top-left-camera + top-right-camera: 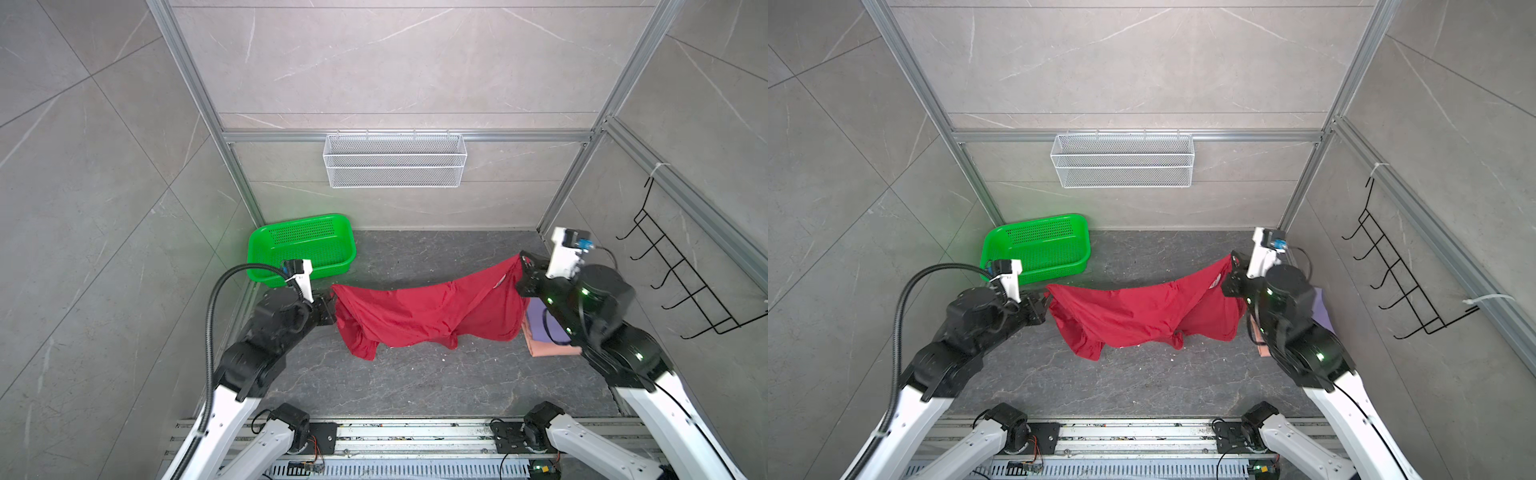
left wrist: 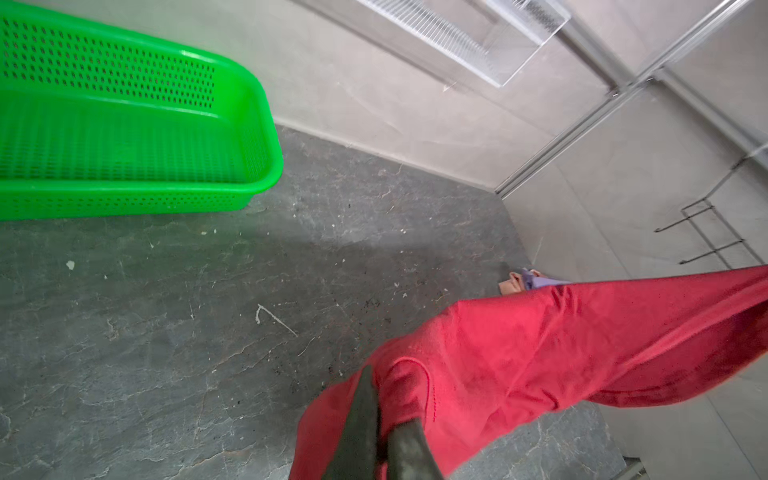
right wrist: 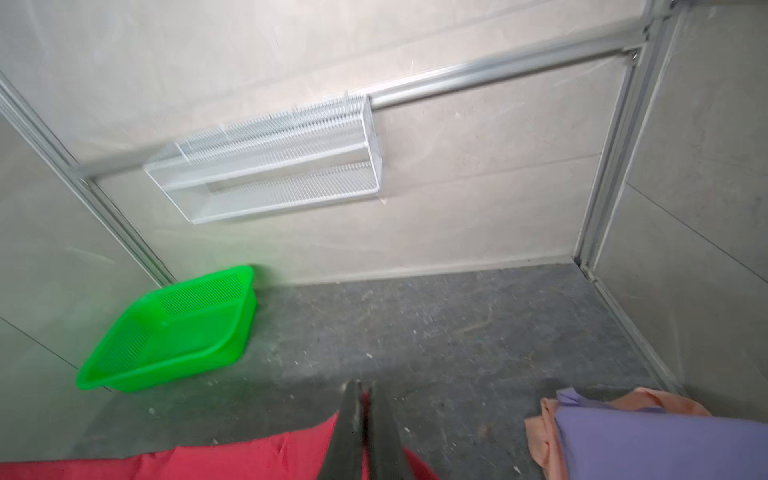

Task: Fold and stack the t-shirts

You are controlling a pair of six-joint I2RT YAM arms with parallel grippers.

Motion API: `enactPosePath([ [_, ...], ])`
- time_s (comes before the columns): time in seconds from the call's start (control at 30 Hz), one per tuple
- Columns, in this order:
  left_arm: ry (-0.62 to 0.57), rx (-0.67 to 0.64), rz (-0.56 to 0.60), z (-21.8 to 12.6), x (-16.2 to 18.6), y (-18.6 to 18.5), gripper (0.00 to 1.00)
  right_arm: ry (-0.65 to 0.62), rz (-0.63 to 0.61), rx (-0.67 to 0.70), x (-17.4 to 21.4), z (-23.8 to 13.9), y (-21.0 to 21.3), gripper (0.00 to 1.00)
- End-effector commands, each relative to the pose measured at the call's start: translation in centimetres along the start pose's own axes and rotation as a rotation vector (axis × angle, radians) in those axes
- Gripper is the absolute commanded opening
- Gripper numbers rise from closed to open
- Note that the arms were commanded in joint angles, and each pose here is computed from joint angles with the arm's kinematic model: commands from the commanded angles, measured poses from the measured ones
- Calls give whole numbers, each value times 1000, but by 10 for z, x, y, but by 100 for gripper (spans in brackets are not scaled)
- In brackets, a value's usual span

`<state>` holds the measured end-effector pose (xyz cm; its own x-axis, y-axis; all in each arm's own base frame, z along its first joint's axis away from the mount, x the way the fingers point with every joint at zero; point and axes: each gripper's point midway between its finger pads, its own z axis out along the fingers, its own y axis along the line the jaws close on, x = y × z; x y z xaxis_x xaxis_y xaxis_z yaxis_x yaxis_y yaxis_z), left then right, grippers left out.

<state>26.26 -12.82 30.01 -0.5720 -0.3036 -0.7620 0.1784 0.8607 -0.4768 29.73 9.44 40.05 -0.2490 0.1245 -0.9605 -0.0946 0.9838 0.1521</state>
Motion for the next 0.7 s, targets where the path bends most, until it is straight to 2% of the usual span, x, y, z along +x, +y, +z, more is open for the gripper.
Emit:
enactPosePath([
  [0.0, 71, -89, -86, 62, 11, 26, 0, 185, -158, 105, 52, 75, 0, 2],
  [0.13, 158, -179, -195, 128, 27, 70, 0, 331, -155, 160, 104, 149, -11, 0],
  [0.2, 187, -189, -235, 152, 32, 86, 0, 372, -129, 167, 120, 171, -14, 0],
  [0.3, 214, -274, -249, 172, 40, 113, 0, 421, -75, 151, 140, 195, -19, 0],
  [0.4, 237, -322, -236, 176, 46, 123, 48, 469, -32, 132, 158, 207, -21, 0],
  [0.43, 236, -333, -226, 174, 47, 125, 60, 478, -27, 130, 162, 208, -21, 0],
  [0.53, 230, -332, -169, 163, 49, 118, 74, 497, -13, 127, 170, 206, -22, 0],
  [0.67, 263, -293, -55, 142, 59, 88, 79, 503, 4, 122, 174, 198, -23, 0],
])
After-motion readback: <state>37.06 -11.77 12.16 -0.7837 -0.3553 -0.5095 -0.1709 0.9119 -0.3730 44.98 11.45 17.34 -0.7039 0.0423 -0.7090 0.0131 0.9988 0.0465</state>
